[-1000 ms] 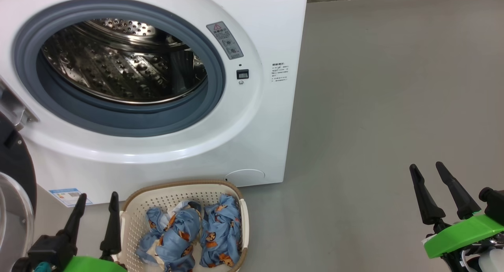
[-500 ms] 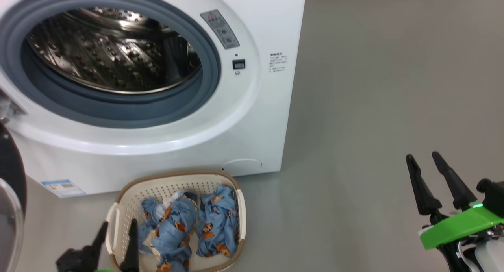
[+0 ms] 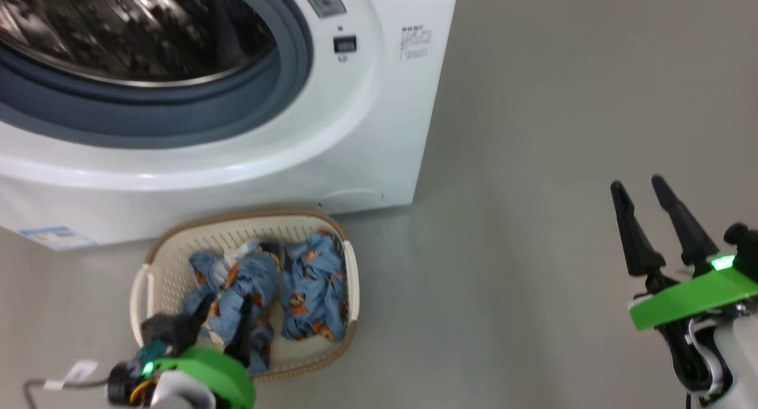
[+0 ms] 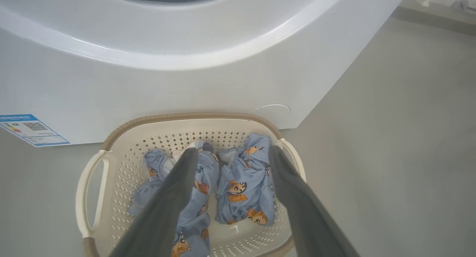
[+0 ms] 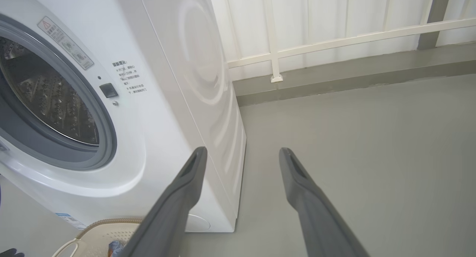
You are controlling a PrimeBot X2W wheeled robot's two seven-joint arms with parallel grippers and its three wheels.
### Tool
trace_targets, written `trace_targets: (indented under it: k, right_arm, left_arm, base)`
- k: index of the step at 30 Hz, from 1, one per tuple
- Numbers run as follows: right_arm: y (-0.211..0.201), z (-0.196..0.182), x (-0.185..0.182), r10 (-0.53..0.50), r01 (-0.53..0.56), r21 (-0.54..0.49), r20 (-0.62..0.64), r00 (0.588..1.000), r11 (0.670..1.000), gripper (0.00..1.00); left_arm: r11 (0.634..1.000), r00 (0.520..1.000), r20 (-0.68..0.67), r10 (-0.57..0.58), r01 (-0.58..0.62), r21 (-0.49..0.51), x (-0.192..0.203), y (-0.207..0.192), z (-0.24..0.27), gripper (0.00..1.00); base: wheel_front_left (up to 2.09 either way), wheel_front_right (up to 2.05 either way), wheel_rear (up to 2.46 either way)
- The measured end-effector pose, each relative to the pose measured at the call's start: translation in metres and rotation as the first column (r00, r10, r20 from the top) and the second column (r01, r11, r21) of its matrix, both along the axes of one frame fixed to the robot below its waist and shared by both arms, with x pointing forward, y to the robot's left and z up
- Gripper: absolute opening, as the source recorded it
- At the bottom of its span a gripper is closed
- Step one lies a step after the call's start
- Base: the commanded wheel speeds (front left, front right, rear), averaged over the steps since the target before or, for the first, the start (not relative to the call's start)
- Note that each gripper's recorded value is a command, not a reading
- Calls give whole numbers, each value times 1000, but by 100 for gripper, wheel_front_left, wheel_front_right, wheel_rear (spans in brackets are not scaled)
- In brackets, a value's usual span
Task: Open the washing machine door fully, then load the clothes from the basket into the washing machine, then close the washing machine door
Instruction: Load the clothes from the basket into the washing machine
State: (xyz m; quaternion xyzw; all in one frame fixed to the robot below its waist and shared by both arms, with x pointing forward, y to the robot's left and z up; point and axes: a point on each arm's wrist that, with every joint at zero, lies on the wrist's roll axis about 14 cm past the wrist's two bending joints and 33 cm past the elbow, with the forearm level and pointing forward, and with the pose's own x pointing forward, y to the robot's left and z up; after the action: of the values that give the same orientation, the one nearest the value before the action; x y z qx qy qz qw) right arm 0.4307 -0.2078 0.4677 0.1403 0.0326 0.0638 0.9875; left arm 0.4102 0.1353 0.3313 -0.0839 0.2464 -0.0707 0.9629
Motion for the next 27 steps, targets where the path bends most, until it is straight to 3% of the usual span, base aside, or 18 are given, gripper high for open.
trace_targets:
  k: [27]
  right_arm:
    - [-10, -66, 74, -15, 14, -21, -76, 997, 1000, 100]
  left_arm:
    - [972, 924, -309, -225, 235, -5, 55, -58, -124, 100]
  base:
    - [0, 0, 0]
